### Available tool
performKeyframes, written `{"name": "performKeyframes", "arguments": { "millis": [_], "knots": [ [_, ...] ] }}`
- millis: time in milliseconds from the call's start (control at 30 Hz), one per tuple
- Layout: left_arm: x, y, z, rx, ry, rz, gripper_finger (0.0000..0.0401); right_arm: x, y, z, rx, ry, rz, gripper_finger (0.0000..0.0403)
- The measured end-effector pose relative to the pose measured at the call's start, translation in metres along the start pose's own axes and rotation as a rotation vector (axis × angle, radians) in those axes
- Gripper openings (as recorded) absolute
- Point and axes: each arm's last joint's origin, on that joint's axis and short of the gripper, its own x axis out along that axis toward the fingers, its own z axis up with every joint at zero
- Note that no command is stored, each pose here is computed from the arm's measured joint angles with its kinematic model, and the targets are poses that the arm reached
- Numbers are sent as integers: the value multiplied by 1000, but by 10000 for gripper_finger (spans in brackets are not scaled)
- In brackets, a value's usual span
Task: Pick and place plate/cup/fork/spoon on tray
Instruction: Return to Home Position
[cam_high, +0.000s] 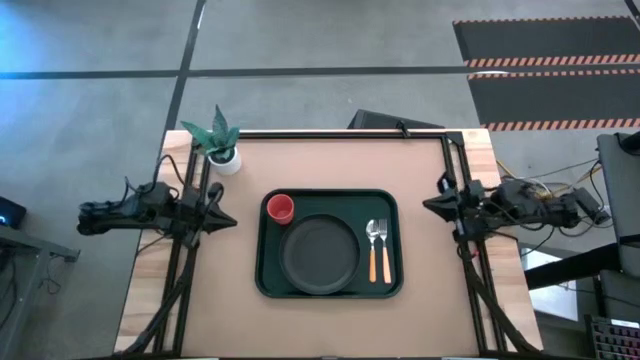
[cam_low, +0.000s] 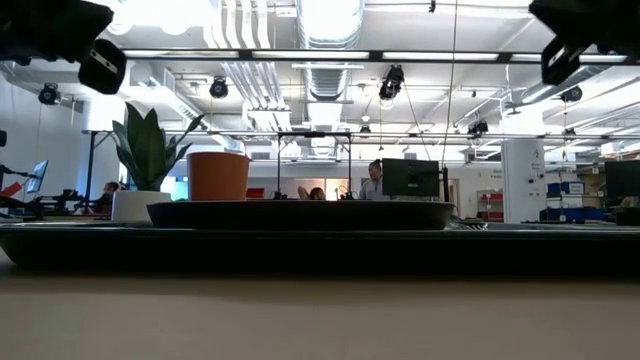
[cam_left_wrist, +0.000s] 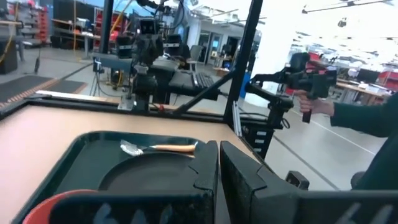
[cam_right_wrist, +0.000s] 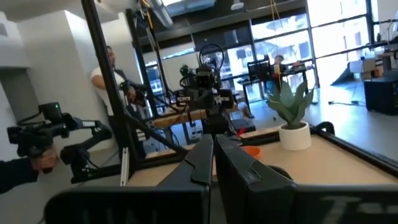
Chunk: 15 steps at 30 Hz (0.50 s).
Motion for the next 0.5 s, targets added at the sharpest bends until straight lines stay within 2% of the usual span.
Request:
{"name": "performKeyframes", "arguments": {
  "millis": [200,300,500],
  "knots": [
    [3,2,-7,-4,14,-11,0,7,-6,-31,8,-55,11,9],
    [4,2,-6,14,-25,-21,0,8,-9,-46,1,-74,15,9],
    [10,5,-14,90,-120,-37,0,8,-10,-44,2,-85,-2,9]
  ]
}}
